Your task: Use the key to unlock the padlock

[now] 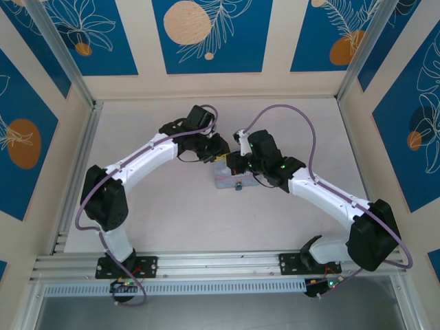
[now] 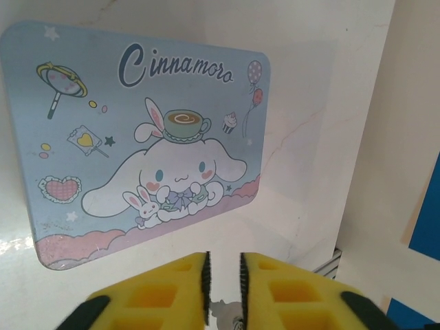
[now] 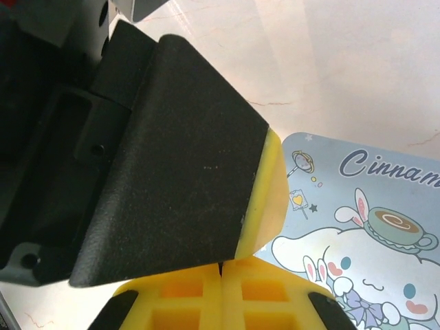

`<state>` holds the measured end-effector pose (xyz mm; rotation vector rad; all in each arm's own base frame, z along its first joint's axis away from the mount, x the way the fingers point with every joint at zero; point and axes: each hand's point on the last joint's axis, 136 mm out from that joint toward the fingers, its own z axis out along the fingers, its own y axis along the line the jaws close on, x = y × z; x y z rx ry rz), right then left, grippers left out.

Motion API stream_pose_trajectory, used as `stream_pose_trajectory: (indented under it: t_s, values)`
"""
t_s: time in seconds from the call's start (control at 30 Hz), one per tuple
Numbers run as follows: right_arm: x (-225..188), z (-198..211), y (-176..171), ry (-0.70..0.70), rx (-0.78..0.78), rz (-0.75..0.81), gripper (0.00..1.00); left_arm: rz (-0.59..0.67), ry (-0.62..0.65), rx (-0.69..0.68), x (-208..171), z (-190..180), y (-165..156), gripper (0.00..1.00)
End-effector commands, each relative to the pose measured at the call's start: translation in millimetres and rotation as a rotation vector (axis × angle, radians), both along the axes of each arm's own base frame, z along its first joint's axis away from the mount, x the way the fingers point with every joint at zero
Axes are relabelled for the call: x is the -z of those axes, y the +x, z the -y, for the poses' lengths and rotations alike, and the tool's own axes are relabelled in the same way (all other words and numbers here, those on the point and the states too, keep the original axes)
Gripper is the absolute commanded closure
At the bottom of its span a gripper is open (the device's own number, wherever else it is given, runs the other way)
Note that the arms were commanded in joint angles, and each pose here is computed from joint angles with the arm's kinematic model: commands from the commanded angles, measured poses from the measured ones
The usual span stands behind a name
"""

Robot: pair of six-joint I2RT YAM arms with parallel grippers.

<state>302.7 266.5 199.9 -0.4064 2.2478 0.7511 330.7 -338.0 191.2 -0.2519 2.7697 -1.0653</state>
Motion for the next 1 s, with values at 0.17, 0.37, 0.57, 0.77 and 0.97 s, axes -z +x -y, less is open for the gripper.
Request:
stream_pose_trajectory:
  t_s: [0.17, 0.37, 0.57, 0.77, 0.97]
  values:
    - [-12, -3, 5, -0.010, 0.002, 0.040, 1.00, -0.001, -0.014, 0.018, -2, 9, 1, 1.00]
    - [-26, 12, 2, 0.041, 0.056, 0.014, 0.60, 0.109, 0.037, 0.038, -6, 1, 10, 1.00]
    - [-43, 51, -5, 0.258, 0.151, -0.111, 0.21, 0.382, 0.025, 0.048, -26, -9, 26, 1.00]
    - [-44, 81, 6, 0.427, 0.290, -0.284, 0.13, 0.601, -0.028, 0.014, -53, -14, 37, 1.00]
    - [-40, 95, 14, 0.475, 0.372, -0.340, 0.09, 0.741, -0.077, -0.085, -70, -26, 43, 1.00]
